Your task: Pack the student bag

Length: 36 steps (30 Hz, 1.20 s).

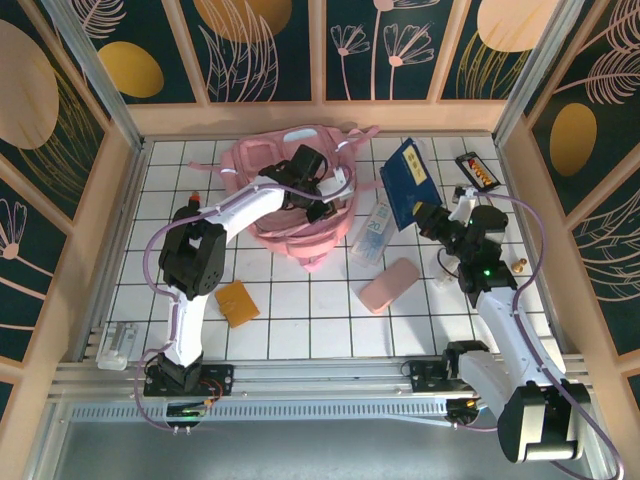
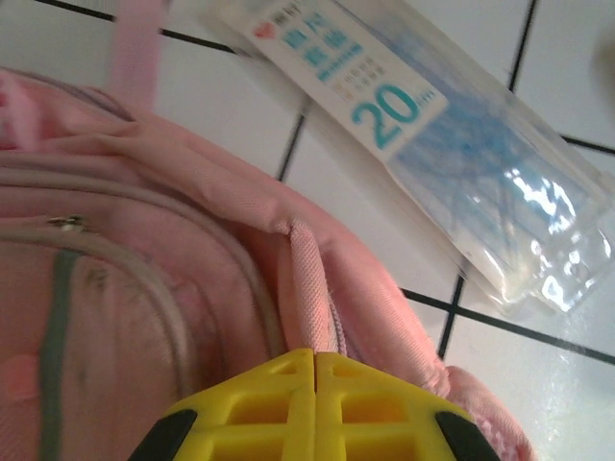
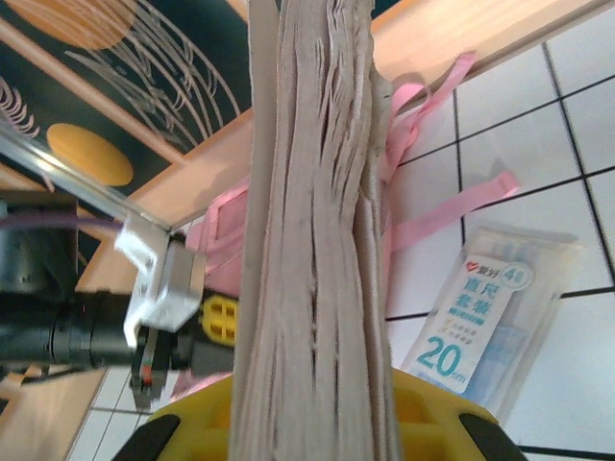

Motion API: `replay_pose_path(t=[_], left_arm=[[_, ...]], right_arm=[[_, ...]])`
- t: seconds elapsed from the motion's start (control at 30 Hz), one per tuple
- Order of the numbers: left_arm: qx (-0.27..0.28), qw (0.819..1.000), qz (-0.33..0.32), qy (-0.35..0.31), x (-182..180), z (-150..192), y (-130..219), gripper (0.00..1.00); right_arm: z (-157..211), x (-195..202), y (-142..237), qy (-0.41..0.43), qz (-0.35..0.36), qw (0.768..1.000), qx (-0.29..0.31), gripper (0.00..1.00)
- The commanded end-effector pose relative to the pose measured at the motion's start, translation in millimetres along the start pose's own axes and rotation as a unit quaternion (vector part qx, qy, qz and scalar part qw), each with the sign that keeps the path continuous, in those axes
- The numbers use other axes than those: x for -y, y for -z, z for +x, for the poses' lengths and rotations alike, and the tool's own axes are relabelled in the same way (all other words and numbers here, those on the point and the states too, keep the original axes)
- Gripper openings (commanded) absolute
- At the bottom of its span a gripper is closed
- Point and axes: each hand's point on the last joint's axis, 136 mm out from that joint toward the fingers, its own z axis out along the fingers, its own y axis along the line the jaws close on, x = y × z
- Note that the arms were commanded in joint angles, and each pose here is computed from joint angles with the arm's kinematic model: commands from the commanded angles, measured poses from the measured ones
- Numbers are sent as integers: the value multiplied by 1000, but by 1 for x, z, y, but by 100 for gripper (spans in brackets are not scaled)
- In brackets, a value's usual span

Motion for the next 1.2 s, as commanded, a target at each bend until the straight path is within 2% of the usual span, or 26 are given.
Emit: replay_pose_path(t=[0.0, 0.13, 0.23, 0.33, 0.5, 0.6, 0.67, 0.77, 0.87, 1.03, 1.1, 1.17], left_arm=[[50, 993, -100, 27, -37, -52, 59, 0], [114, 980, -149, 65, -66, -92, 112, 0], [154, 966, -185, 94, -85, -111, 140, 0], [184, 952, -215, 121, -97, -125, 159, 0], [234, 936, -216, 149, -100, -147, 180, 0], [258, 931, -215, 145, -99, -158, 191, 0], [266, 928, -217, 143, -100, -162, 197, 0], [270, 929, -212, 141, -97, -165, 201, 0], [275, 929, -204, 138, -92, -167, 205, 0], [293, 924, -205, 138, -91, -174, 216, 0], [302, 920, -211, 134, -92, -178, 223, 0], [308, 919, -212, 128, -91, -181, 227, 0]], right_arm=[[-10, -40, 5, 14, -83, 996, -8, 0], [4, -44, 1, -57, -85, 992, -80, 0], [26, -46, -1, -123, -94, 976, -153, 0], [47, -54, -1, -177, -118, 955, -206, 0], [79, -85, -16, -213, -140, 931, -261, 0], [86, -101, -41, -250, -140, 922, -261, 0], [86, -100, -62, -300, -115, 915, -245, 0], [82, -89, -99, -374, -61, 902, -206, 0], [72, -85, -142, -422, -49, 891, -162, 0], [48, -131, -209, -432, -119, 878, -167, 0], [46, -137, -222, -436, -121, 875, -173, 0], [48, -127, -230, -446, -93, 874, -165, 0]])
